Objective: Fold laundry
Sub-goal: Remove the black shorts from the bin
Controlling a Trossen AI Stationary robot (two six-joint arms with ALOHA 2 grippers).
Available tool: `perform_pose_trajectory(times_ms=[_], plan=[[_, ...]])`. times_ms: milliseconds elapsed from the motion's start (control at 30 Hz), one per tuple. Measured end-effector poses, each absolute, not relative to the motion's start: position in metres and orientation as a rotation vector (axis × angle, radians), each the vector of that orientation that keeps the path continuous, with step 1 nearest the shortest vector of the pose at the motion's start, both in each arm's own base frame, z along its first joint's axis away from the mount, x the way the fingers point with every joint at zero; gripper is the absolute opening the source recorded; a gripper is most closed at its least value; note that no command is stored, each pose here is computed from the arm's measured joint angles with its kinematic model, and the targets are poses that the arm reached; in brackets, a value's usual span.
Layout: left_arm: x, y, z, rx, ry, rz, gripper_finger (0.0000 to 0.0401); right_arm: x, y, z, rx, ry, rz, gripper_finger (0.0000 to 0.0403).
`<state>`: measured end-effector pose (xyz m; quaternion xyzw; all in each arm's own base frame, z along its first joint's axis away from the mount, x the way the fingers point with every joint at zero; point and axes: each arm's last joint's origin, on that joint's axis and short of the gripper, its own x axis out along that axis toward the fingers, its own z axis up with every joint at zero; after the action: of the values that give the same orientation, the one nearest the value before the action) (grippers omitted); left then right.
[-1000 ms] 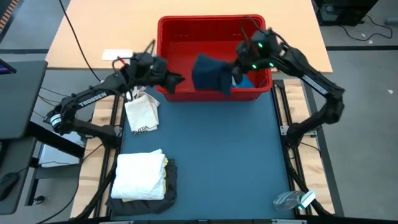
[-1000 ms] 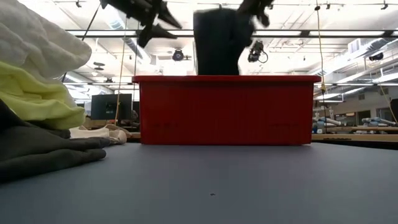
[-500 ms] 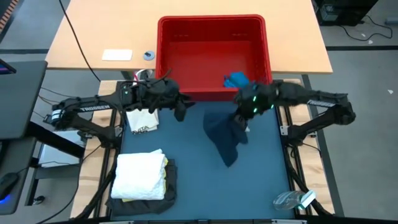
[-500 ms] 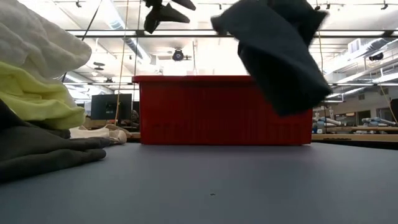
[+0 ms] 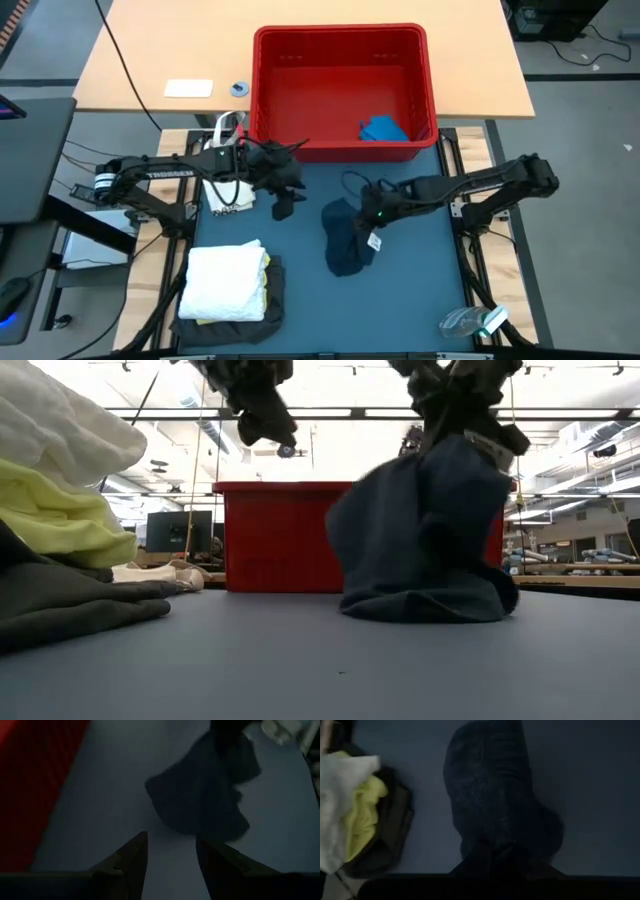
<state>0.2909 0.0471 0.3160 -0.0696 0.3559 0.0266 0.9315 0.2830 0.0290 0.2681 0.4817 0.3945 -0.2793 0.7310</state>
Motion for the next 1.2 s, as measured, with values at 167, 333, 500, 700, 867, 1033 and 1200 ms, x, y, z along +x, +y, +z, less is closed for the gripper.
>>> perform_pose_trajectory(times_ms=[167, 333, 500, 700, 867, 1033, 1200], plan=[[0.278, 0.043, 0.314, -0.140, 0.727, -0.019, 0.0172, 0.294, 0.046, 0.255, 1.165, 0.868, -0.649, 0.0024], [0.269, 0.035, 0.312, -0.155, 0.729, -0.075, 0.0172, 0.293, 0.063, 0.248, 1.193, 0.882, -0.702, 0.0026], [0.265, 0.028, 0.309, -0.151, 0.743, -0.098, 0.0172, 0.285, 0.069, 0.243, 1.162, 0.908, -0.792, 0.0056], [0.264, 0.027, 0.307, -0.164, 0.758, -0.096, 0.0172, 0.279, 0.074, 0.241, 1.185, 0.914, -0.865, 0.0055], [0.259, 0.027, 0.306, -0.199, 0.801, -0.080, 0.0172, 0.280, 0.076, 0.269, 1.161, 0.709, -0.855, 0.0068], [0.250, 0.027, 0.304, -0.245, 0.792, -0.058, 0.0172, 0.268, 0.064, 0.300, 0.957, 0.705, -0.913, 0.0079], [0.249, 0.026, 0.264, -0.348, 0.794, -0.016, 0.0172, 0.251, 0.058, 0.298, 0.797, 0.867, -1.009, 0.0081]])
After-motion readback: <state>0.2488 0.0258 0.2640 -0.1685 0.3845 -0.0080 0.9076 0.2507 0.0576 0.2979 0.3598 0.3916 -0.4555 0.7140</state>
